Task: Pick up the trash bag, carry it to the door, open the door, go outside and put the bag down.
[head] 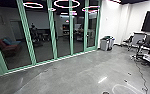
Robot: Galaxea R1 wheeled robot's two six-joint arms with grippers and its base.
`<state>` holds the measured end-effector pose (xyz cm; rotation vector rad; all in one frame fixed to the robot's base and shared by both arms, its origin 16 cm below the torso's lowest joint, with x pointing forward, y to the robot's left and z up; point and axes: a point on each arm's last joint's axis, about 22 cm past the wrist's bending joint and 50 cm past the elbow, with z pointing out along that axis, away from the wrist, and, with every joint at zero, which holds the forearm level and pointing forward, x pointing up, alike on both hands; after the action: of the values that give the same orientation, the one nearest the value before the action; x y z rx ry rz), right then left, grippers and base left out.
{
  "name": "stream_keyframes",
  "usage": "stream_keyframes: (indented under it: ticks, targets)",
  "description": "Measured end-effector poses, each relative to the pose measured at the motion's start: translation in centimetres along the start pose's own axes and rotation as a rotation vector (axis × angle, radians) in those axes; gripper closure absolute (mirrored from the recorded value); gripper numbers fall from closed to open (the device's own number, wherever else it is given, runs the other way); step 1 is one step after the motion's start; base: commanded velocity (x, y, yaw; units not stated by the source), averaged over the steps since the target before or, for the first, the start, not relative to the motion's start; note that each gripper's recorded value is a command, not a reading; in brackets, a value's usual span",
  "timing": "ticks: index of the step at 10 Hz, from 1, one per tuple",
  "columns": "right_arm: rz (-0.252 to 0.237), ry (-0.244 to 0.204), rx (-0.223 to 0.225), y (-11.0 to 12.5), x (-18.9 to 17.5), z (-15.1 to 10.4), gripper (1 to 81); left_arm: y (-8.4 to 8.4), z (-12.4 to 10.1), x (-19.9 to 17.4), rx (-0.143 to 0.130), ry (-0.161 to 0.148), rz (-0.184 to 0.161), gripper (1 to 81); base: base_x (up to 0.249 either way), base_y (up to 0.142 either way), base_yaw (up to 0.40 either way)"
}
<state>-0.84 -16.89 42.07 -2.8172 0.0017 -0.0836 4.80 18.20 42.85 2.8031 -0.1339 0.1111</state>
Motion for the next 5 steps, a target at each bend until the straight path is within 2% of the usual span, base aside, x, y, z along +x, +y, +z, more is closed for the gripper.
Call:
stream_keyframes:
  ticks: [2, 5]
  targets:
    - [-0.004, 0.014, -0.001, 0.03, 1.15, 0.01, 1.0, -0.07, -0.04, 1.7, 0.0, 0.02, 0.005, 81.1, 0.081, 0.0, 0.0]
    - [-0.001, 0.004, -0.001, 0.01, 0.28, 0.01, 1.0, -0.04, -0.01, 0.77, 0.0, 0.007, 0.002, 81.1, 0.089, 0.0, 0.0]
